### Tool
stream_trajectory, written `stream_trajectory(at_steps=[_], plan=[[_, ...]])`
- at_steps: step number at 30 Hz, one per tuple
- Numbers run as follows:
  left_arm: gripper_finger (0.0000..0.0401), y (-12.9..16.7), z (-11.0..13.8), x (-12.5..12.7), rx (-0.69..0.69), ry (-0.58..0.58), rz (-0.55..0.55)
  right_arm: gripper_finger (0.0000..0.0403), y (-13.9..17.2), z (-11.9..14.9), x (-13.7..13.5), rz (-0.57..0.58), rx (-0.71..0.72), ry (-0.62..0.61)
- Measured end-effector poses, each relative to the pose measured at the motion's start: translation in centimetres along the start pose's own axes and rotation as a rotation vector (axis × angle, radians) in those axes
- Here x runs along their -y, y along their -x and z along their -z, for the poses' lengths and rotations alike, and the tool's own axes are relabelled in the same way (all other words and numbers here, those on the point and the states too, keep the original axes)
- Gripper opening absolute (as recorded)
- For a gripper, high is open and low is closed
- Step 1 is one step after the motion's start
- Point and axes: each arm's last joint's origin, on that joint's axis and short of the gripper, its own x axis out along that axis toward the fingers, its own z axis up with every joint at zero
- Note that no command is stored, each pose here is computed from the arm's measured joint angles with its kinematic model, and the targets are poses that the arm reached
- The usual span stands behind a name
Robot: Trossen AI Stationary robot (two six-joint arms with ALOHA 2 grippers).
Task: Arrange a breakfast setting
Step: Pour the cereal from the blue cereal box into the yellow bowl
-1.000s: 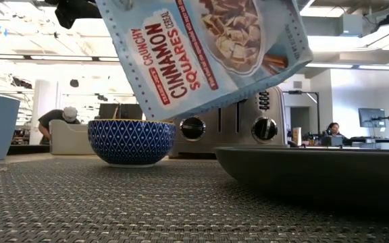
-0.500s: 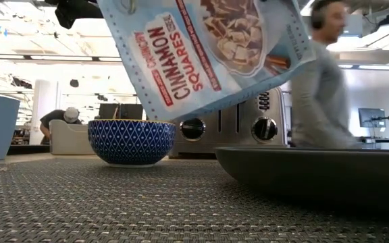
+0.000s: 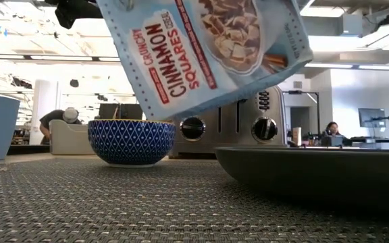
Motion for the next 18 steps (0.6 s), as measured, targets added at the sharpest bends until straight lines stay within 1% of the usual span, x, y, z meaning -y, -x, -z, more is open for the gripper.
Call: stream_trajectory(at_steps=[1,3,5,7,8,10,11,13,14,16,18], plan=[[0.0187,0.01,0.0,-0.01,0.0,0.0,0.0,0.0133,0.01,0.01,-0.09,0.005,-0.003,0.016],[0.0187,0.0,0.0,-0.01,0.0,0.0,-0.001,0.0132,0.0,-0.04,-0.06,0.03,-0.002,0.006],[0.0187,0.0,0.0,0.0,0.0,0.0,0.0,0.0136,0.01,-0.06,-0.07,-0.003,0.005,0.003],[0.0187,0.0,0.0,0.0,0.0,0.0,0.0,0.014,0.03,-0.05,-0.2,0.013,0.0,0.017],[0.0187,0.01,0.0,-0.01,0.0,0.0,0.0,0.014,0.0,-0.06,-0.03,0.027,0.001,0.006],[0.0187,0.01,0.0,0.0,0.0,0.0,0.0,0.0137,-0.01,-0.07,0.1,0.002,0.008,-0.009],[0.0187,0.01,0.0,-0.01,0.0,0.0,0.0,0.0134,0.0,-0.03,0.03,-0.005,0.004,0.003],[0.0187,0.0,0.0,0.0,0.0,0.0,0.0,0.0128,0.0,-0.03,-0.03,0.025,-0.002,0.015],[0.0187,0.01,0.0,0.0,0.0,0.0,0.0,0.0127,0.0,-0.08,-0.02,0.023,0.004,0.004],[0.0187,0.0,0.0,0.0,0.0,0.0,0.0,0.0127,0.02,-0.08,-0.12,-0.017,0.009,0.008],[0.0187,0.0,0.0,0.0,0.0,0.0,0.0,0.0131,0.05,-0.09,-0.31,0.002,0.005,0.022]])
